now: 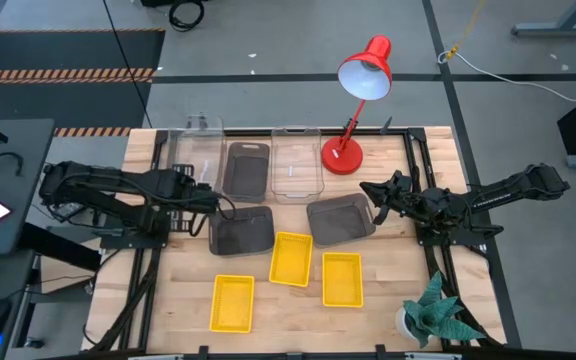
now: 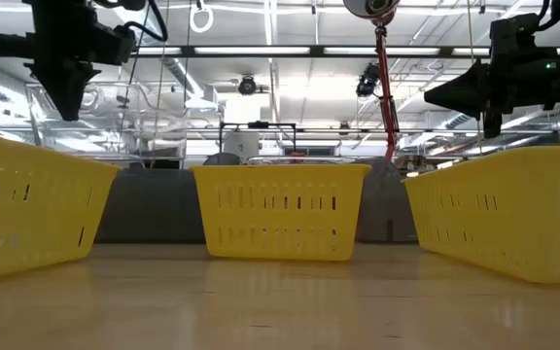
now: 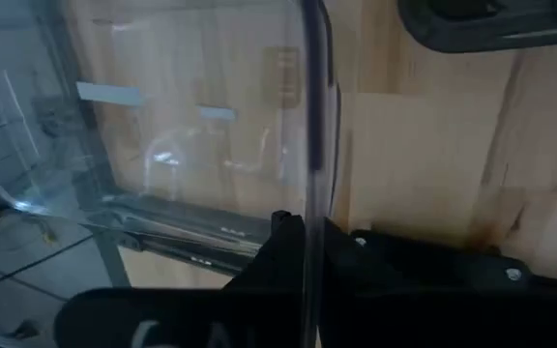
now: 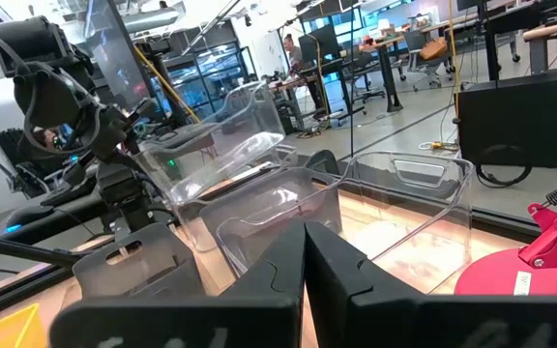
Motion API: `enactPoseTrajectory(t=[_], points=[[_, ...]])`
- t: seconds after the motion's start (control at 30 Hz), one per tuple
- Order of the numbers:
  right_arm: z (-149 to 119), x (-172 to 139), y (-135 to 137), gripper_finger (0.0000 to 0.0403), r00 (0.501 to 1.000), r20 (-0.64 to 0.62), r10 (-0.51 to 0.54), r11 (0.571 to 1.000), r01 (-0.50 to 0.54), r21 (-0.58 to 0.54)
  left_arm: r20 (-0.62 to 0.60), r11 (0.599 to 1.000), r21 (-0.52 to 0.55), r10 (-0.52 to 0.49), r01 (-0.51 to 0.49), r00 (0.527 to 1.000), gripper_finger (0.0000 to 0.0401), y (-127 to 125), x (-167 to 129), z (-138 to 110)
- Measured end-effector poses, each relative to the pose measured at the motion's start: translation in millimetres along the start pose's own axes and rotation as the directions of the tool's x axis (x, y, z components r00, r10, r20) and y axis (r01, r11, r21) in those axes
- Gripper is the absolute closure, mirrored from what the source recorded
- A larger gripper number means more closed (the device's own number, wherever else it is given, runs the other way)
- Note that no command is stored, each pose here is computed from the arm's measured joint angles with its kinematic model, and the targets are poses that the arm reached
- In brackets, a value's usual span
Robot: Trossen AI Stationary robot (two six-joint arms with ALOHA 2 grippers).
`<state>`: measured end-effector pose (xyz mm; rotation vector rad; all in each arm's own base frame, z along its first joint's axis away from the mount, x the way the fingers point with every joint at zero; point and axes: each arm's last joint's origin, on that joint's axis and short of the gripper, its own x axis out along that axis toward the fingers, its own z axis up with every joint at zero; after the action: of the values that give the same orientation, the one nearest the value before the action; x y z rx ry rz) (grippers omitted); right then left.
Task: Stack baskets by color
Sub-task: Stack the bottom transparent bin on top of the top left transparent bin
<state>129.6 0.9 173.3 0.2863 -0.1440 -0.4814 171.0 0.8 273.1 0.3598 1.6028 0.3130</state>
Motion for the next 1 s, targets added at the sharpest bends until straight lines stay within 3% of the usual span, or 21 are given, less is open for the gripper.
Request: enactPoseTrajectory(t=[0.33,0.5,0.8,1.0], points=[[0.0,0.0,0.0,0.0389,1.000,0.000,0.000,1.000,0.000,0.000,-0.003,0.996,-0.040,-0.077,0.077,0.997,0.0372,-2.1,0.3,0.7],[0.0,0.0,0.0,0.0389,1.000,0.000,0.000,1.000,0.000,0.000,-0.003,0.996,-0.047,-0.077,0.076,0.997,0.0322,-2.0,0.3,0.6],[0.0,0.0,0.0,0.0389,1.000,0.000,0.000,1.000,0.000,0.000,-0.003,0.993,-0.096,-0.064,0.063,0.998,0.0196,-1.7,0.3,0.4],[0.0,0.0,0.0,0.0389,1.000,0.000,0.000,1.000,0.000,0.000,-0.002,0.994,-0.098,-0.049,0.049,0.999,0.0165,-1.2,0.3,0.5]])
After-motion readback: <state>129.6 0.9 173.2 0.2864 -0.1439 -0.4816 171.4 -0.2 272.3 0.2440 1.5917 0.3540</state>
